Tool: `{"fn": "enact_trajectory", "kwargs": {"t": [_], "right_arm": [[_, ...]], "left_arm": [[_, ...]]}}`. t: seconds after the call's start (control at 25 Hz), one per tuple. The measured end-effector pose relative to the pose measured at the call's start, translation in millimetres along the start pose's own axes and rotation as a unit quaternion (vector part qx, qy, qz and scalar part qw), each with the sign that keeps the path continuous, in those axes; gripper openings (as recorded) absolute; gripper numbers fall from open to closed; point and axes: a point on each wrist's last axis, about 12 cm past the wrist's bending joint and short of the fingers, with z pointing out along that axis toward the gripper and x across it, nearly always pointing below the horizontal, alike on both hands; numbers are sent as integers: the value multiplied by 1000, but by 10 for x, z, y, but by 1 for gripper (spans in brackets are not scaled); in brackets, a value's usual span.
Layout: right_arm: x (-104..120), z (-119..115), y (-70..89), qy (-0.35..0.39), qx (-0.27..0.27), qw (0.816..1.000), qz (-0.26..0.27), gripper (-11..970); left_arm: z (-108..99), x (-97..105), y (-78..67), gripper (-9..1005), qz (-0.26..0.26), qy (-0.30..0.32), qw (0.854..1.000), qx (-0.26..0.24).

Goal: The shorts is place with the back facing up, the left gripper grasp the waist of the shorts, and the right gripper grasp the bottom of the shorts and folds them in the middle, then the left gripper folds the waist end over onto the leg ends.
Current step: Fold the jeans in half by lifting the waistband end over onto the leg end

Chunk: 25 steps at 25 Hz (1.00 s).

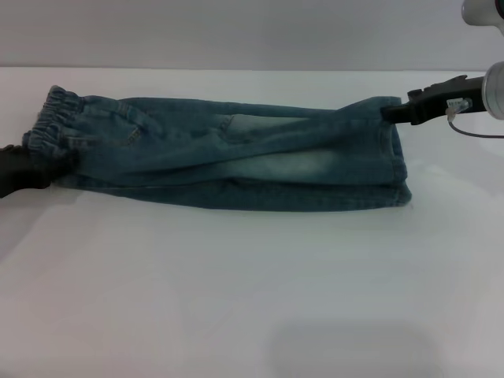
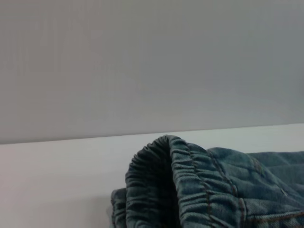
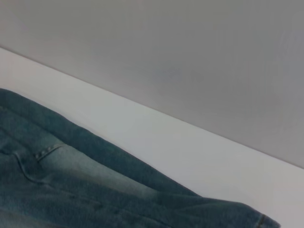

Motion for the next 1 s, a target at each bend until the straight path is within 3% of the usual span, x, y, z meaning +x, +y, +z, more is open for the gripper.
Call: {"fn": "enact_trajectory", "kwargs": {"t": [0.08, 0.36, 0.48, 0.68, 1.0], "right_arm": [[-2, 0, -10, -3, 4, 1000, 1, 575], [15, 7, -10, -1, 4, 1000, 2, 576], [19, 6, -10, -1, 3, 1000, 3, 576], [29, 4, 5, -5, -2, 1000, 8, 575], [30, 7, 13, -6, -3, 1000, 7, 574]], "left_arm": [[-17, 9, 9, 857, 3, 1, 1000, -2], [-31, 10, 16, 675, 1, -2, 1000, -3], [-29, 10, 12, 451, 2, -1, 1000, -2], [-33, 14, 12, 211, 2, 0, 1000, -1], [-40, 22, 10, 98, 1, -1, 1000, 1]]}}
